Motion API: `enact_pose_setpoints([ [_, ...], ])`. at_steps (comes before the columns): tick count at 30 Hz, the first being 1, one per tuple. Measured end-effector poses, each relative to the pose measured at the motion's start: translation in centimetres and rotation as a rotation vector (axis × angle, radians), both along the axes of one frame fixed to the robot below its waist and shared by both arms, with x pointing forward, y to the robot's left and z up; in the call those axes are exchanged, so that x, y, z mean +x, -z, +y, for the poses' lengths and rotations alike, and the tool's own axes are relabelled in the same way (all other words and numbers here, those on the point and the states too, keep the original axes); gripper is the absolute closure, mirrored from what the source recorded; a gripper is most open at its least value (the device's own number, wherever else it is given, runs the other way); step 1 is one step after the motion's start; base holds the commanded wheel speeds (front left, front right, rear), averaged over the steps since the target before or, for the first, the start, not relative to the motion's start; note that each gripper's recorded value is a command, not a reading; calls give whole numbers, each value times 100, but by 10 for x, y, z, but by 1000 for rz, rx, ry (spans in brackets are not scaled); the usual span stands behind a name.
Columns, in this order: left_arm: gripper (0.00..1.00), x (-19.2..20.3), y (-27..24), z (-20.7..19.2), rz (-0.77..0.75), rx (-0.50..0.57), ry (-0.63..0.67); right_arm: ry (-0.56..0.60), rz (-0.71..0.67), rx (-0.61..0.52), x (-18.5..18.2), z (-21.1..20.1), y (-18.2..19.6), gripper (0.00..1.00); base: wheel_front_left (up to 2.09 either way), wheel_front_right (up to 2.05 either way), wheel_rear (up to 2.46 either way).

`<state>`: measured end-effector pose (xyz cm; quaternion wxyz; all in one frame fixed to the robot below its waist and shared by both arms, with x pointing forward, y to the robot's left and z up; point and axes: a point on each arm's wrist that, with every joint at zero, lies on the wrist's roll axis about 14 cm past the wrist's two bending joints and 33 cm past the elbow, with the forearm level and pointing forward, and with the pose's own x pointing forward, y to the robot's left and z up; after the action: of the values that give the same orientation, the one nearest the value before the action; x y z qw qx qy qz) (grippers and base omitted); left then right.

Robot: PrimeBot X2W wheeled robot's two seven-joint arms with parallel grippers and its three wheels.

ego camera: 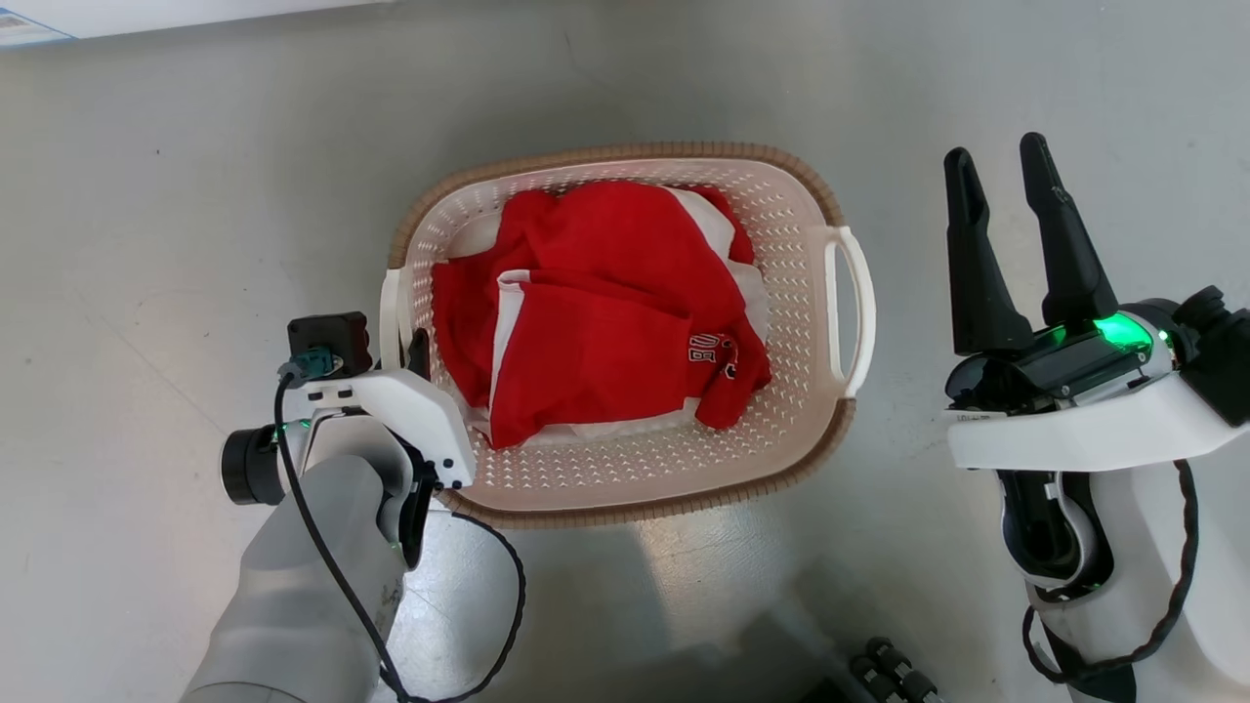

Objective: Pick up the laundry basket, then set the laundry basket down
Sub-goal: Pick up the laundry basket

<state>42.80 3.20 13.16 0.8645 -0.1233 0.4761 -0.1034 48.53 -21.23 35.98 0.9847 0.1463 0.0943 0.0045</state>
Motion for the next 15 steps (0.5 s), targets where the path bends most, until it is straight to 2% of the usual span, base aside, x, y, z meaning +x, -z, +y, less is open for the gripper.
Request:
enact_pose_setpoints([
  [15, 100, 7, -12, 20, -21, 29, -48, -19, -20, 16, 3, 8, -8, 0, 0, 0, 0],
])
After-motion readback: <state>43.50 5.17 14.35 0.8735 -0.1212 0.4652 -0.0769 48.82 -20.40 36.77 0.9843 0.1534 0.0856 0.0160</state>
